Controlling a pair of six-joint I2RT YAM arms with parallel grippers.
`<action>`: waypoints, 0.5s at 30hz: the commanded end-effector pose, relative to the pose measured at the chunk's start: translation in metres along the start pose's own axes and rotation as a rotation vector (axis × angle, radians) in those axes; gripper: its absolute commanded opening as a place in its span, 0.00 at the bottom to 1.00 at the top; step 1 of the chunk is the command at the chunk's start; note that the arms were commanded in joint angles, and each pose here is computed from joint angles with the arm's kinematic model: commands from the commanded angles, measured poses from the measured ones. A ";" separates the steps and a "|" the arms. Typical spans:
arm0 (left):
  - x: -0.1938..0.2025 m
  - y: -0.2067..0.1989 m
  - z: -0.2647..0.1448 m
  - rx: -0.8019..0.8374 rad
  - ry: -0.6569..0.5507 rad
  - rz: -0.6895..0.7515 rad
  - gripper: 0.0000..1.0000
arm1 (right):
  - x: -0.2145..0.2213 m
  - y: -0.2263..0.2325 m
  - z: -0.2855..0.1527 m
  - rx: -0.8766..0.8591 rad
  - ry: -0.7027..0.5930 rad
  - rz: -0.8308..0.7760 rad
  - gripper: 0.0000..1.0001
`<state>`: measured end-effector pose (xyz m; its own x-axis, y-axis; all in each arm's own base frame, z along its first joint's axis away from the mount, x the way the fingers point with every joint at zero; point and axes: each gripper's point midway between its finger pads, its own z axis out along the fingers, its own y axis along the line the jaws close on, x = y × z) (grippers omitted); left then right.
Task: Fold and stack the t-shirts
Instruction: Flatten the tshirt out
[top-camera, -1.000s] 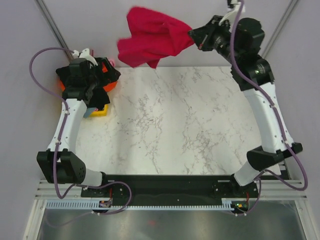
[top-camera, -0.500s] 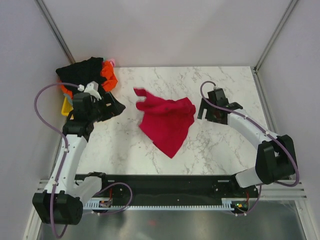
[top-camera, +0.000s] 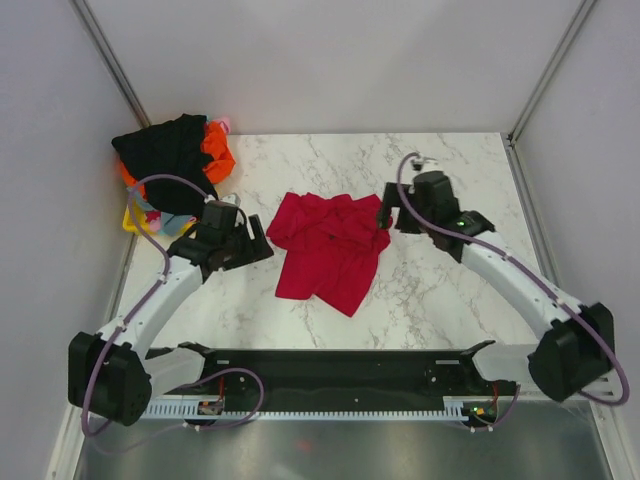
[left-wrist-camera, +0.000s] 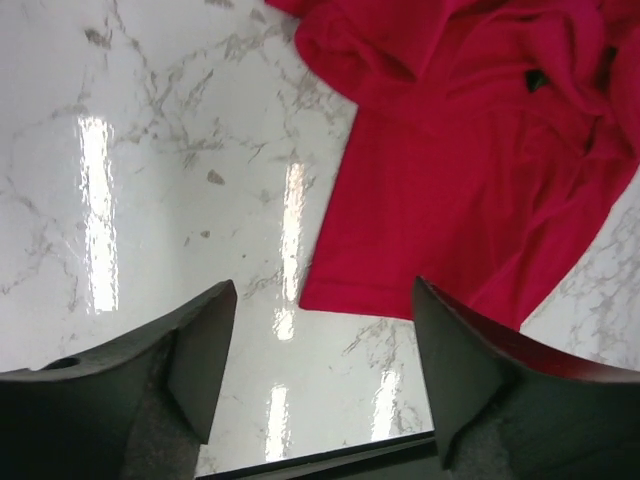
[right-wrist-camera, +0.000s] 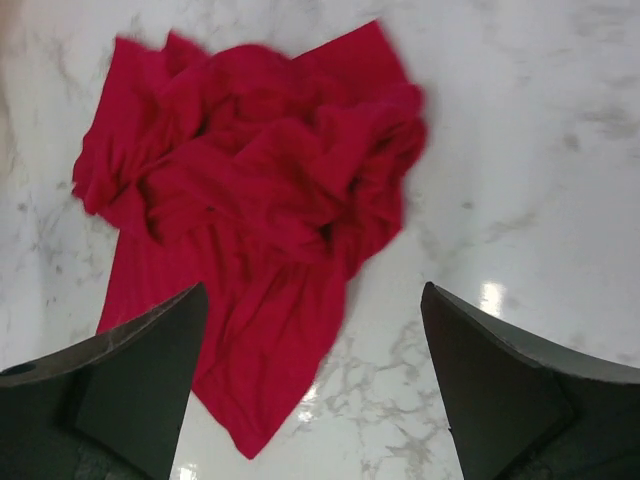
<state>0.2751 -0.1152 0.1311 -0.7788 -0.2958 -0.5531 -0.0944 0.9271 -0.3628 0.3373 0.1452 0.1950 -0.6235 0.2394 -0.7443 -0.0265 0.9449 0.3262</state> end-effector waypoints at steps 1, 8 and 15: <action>0.009 0.011 0.011 -0.061 -0.013 -0.077 0.75 | 0.035 0.096 0.015 -0.242 0.125 -0.185 0.95; -0.021 0.033 -0.036 -0.139 -0.237 -0.107 0.67 | 0.079 0.208 0.050 -0.333 0.190 -0.398 0.92; -0.021 0.038 -0.065 -0.116 -0.289 -0.063 0.68 | 0.094 0.256 0.126 -0.275 0.225 -0.476 0.90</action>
<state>0.2533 -0.0672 0.1694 -0.5726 -0.4049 -0.7129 -0.2108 0.9130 -0.3492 0.3443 0.4338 0.1401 -0.6581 -0.2499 -0.7102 -0.5432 0.8108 0.2180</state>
